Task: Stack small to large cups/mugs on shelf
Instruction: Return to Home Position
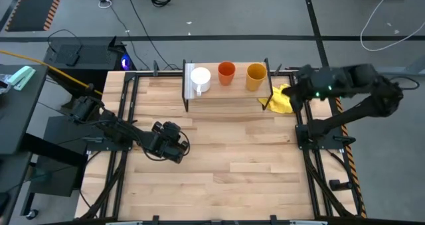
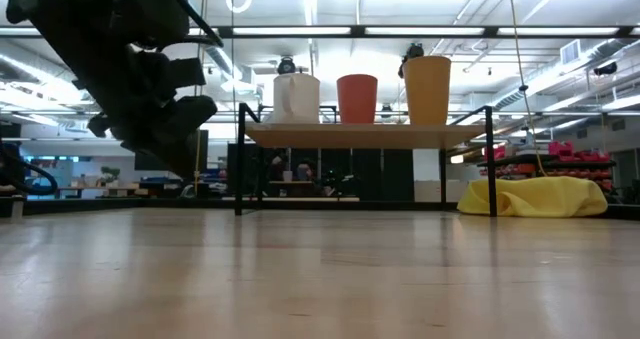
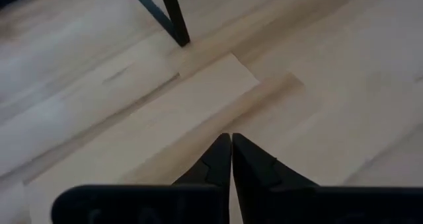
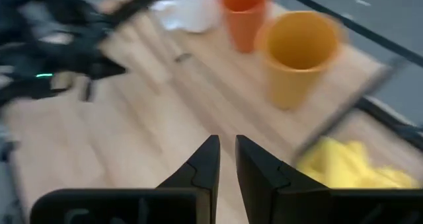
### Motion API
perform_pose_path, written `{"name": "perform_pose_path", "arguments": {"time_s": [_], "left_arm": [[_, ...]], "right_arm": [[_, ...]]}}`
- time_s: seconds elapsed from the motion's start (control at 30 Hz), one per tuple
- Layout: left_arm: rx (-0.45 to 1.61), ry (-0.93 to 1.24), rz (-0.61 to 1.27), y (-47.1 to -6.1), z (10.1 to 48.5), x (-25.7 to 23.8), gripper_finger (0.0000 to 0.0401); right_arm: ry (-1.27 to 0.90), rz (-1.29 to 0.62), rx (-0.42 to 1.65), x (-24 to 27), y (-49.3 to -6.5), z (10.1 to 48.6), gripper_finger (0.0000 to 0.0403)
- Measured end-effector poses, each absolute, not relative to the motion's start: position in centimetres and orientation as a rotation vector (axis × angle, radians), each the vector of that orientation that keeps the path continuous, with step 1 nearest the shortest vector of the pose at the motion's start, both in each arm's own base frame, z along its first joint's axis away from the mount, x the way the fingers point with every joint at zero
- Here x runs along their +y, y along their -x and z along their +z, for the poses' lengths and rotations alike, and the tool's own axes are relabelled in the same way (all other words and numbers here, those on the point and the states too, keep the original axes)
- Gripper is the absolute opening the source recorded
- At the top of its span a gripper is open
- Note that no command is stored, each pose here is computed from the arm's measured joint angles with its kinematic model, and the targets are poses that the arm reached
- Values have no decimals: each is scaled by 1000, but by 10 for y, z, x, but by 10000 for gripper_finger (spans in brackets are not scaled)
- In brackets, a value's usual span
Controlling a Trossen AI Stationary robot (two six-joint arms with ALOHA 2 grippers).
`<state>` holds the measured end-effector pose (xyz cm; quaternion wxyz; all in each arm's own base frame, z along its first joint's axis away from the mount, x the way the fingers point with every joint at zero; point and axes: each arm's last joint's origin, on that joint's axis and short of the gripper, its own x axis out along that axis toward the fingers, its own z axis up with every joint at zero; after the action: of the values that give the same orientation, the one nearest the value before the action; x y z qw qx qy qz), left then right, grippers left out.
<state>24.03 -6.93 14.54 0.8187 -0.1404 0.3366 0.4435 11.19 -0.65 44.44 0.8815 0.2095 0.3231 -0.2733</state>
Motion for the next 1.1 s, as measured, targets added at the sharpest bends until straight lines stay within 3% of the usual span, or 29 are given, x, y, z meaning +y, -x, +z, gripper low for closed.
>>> {"name": "perform_pose_path", "arguments": {"time_s": [0.27, 0.53, 0.7, 1.1], "left_arm": [[693, 256, 890, -235, 146, -85, 31], [544, 185, 872, -233, 150, -100, 21], [483, 112, 827, -229, 157, -111, 24], [233, 50, 658, -191, 254, -110, 25]], "right_arm": [[-463, -249, 374, 12, -96, 406, 58], [-347, 147, 79, 31, -91, 364, 58], [-326, 275, -8, 39, -93, 337, 58], [-250, 370, -36, 50, -101, 311, 58]]}}
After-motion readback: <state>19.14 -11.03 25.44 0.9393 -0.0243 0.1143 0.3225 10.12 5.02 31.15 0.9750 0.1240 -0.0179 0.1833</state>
